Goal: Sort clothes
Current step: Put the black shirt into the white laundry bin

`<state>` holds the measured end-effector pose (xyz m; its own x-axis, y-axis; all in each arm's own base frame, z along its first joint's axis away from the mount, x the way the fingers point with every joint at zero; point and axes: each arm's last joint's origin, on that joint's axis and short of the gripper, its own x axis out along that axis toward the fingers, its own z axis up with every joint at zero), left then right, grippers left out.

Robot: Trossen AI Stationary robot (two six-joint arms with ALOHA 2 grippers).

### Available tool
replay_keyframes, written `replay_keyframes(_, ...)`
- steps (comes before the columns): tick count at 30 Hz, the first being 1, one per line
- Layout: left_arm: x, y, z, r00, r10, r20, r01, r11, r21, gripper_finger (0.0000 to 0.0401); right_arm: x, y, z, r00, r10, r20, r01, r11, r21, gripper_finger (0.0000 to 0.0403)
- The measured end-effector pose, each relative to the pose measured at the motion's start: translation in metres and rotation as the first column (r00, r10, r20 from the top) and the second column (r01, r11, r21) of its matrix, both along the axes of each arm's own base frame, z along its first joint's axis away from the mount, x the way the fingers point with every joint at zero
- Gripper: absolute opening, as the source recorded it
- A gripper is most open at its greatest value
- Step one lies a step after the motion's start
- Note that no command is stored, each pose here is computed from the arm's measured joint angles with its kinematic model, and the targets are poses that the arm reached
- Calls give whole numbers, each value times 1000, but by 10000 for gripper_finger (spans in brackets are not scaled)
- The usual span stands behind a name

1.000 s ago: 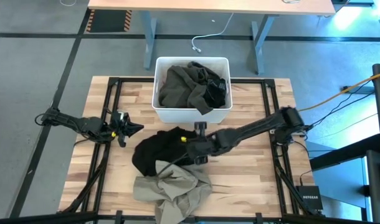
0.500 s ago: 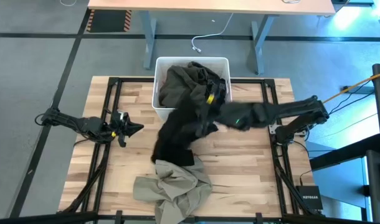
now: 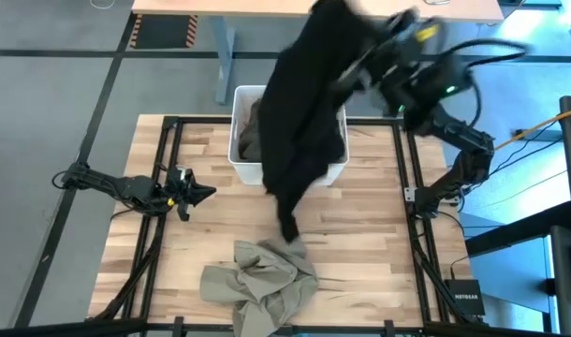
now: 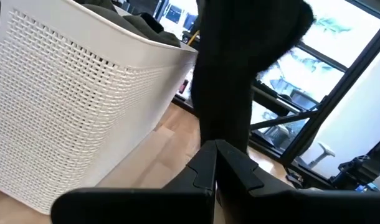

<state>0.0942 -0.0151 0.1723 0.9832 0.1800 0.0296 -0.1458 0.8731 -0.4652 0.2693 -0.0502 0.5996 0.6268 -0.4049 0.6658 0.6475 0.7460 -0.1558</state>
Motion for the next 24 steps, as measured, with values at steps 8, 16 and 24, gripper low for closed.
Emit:
replay_keyframes(8,0,0,0,1000,1,-2,-1,1000,22,1,-20,-28,26,984,73,164,-65,997,-50,15)
replay_keyframes(16,0,0,0,1000,-1,1,1,1000,1,1,25,-50,-49,834,-75,-546,191,969,159,13)
replay_keyframes(24,0,0,0,1000,0,-2,0,1000,16,1,49,-63,-147,454,-15,-891,364,916,170,13)
